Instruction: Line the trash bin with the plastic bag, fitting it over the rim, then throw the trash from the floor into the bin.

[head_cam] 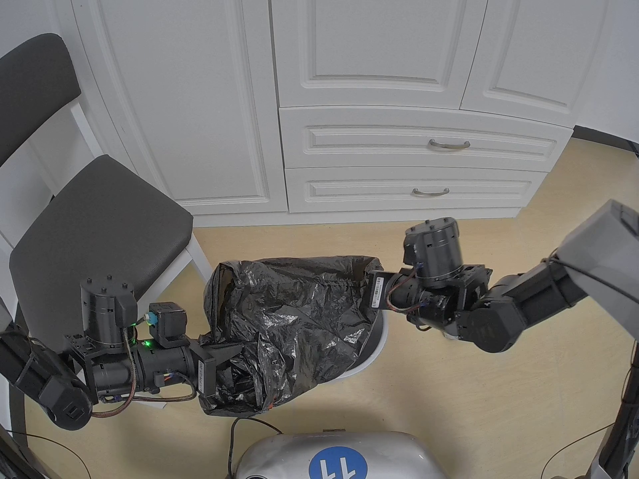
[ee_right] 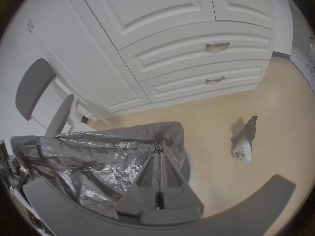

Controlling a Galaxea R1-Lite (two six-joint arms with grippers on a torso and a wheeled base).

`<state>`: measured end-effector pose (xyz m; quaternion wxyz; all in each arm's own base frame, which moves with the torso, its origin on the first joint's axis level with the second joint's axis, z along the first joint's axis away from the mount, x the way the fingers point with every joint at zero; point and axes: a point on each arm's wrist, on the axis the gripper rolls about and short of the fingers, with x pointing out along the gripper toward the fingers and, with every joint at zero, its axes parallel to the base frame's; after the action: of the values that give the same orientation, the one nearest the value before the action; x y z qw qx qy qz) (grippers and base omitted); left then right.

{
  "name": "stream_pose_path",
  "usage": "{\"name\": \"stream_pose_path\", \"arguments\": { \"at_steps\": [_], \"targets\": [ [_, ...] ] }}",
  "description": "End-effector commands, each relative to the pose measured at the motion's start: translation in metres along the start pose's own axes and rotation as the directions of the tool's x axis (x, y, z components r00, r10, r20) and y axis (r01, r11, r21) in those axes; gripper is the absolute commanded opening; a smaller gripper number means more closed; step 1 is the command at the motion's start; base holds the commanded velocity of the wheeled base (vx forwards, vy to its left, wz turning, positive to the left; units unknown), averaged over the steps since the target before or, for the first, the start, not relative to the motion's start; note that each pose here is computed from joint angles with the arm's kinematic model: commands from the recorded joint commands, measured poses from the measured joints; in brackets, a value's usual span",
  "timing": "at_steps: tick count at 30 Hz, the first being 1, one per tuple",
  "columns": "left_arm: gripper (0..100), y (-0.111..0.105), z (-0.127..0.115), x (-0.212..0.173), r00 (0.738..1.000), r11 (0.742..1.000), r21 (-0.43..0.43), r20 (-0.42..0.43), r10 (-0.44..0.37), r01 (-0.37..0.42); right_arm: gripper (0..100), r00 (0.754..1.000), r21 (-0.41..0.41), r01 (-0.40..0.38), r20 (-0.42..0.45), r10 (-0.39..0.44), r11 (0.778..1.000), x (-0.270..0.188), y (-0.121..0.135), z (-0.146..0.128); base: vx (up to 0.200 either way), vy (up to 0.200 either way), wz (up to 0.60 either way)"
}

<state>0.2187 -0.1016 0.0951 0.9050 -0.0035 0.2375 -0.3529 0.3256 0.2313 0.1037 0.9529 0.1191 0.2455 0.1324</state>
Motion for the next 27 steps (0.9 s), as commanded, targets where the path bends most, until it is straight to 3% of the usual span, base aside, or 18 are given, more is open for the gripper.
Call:
{"name": "stream_pose_path", "arguments": {
  "at_steps": [1,2,3,4,5,11,18,22,27],
  "targets": [
    [0,0.000,0.000,-0.002,1.000,1.000,-0.003,-0.006,0.002,-0.002,0,0.996,0.016,0.052,-0.075,-0.050,0.999,0.051,-0.008,-0.035,0.000,0.000,0.00],
    [0,0.000,0.000,-0.002,1.000,1.000,-0.003,-0.006,0.002,-0.002,0,0.996,0.016,0.052,-0.075,-0.050,0.999,0.051,-0.008,-0.035,0.000,0.000,0.00],
    [0,-0.002,-0.001,-0.001,1.000,1.000,0.000,-0.011,-0.005,0.005,0,0.992,0.026,0.078,-0.103,-0.075,0.997,0.083,-0.011,-0.062,0.000,0.000,0.00],
    [0,-0.002,-0.001,-0.001,1.000,1.000,0.000,-0.011,-0.005,0.005,0,0.992,0.026,0.078,-0.103,-0.075,0.997,0.083,-0.011,-0.062,0.000,0.000,0.00],
    [0,-0.002,-0.002,0.000,1.000,1.000,0.000,-0.015,-0.006,0.006,0,0.991,0.070,0.087,-0.112,-0.078,0.994,0.098,-0.010,-0.073,0.000,0.000,0.00],
    [0,-0.001,-0.005,0.005,0.999,1.000,-0.005,-0.033,-0.009,0.009,0,0.991,0.173,0.076,-0.120,-0.056,0.982,0.112,-0.006,-0.081,0.000,0.000,0.00],
    [0,-0.003,-0.008,0.019,0.998,0.999,-0.010,-0.054,-0.032,0.032,0,0.984,0.165,0.052,-0.176,-0.022,0.985,0.118,-0.001,-0.105,0.000,0.000,0.00],
    [0,-0.004,-0.011,0.029,0.997,0.999,-0.010,-0.063,-0.039,0.039,0,0.985,0.172,0.051,-0.169,-0.021,0.984,0.120,-0.001,-0.104,0.000,0.000,0.00],
    [0,-0.009,-0.006,0.036,0.998,0.997,-0.045,-0.006,-0.057,0.057,0,0.992,0.197,0.048,-0.122,-0.024,0.979,0.111,-0.006,-0.075,0.000,0.000,0.00]
  ]
}}
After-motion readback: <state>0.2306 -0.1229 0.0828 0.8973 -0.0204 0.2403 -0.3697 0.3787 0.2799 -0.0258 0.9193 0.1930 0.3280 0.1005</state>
